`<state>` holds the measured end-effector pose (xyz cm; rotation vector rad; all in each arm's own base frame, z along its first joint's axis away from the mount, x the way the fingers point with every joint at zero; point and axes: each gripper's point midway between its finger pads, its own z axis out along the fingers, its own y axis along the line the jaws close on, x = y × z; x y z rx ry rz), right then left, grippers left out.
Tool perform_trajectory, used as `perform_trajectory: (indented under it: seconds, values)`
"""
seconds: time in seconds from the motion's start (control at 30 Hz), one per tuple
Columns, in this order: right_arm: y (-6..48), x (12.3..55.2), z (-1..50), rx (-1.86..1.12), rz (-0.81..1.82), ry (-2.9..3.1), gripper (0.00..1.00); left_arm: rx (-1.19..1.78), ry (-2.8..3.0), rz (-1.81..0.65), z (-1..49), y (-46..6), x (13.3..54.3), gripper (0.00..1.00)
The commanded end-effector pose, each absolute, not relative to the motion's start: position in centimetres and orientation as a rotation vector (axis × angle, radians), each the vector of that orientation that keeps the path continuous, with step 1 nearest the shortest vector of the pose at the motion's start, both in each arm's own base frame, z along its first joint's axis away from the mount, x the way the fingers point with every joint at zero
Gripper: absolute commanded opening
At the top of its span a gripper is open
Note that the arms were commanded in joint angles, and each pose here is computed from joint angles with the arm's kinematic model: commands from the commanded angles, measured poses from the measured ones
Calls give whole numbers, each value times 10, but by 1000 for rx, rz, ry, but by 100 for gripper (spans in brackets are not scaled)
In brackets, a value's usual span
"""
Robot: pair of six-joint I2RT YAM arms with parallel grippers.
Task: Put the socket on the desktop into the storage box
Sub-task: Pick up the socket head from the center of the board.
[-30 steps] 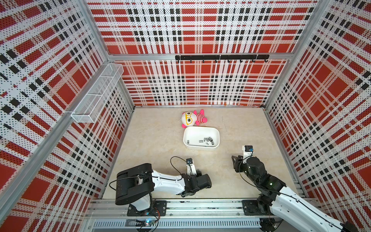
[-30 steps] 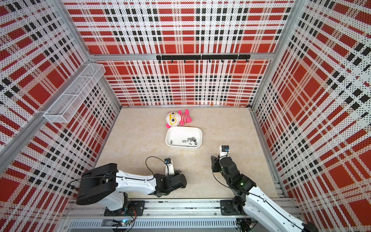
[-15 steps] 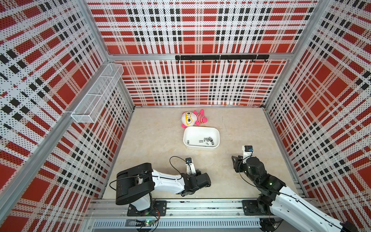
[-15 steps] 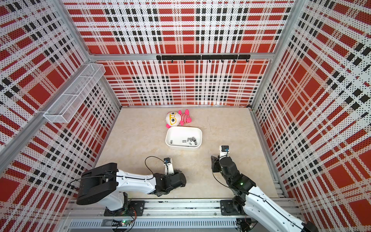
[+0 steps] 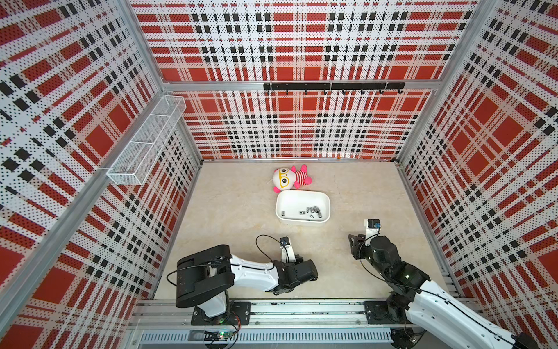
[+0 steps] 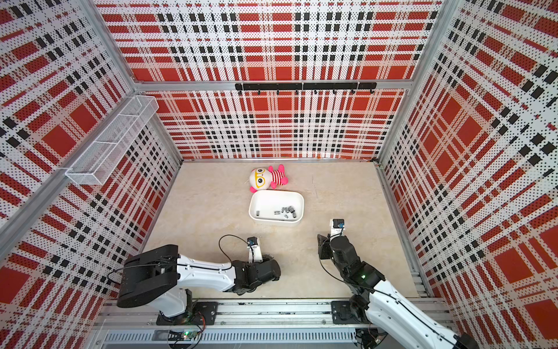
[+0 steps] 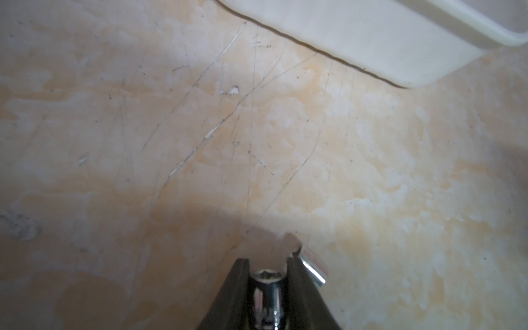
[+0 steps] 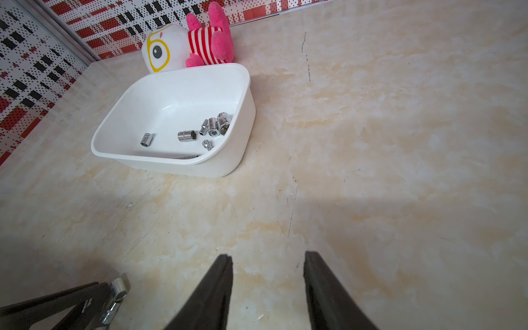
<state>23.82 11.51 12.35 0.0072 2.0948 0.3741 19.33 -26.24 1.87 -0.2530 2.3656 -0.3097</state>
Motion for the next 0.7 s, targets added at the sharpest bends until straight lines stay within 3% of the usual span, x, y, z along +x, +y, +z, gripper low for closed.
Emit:
perform_trajectory:
  seconds: [0.0, 0.27, 0.67]
  values:
    - [116, 239, 124, 13, 383, 2084, 47, -222, 2408, -244, 4, -253, 190, 27]
    - [117, 239, 124, 12, 384, 2086, 47, -210, 2415, -230, 2, -252, 190, 36]
    - [116, 240, 124, 13, 382, 2083, 47, -206, 2414, -221, 2, -249, 190, 21]
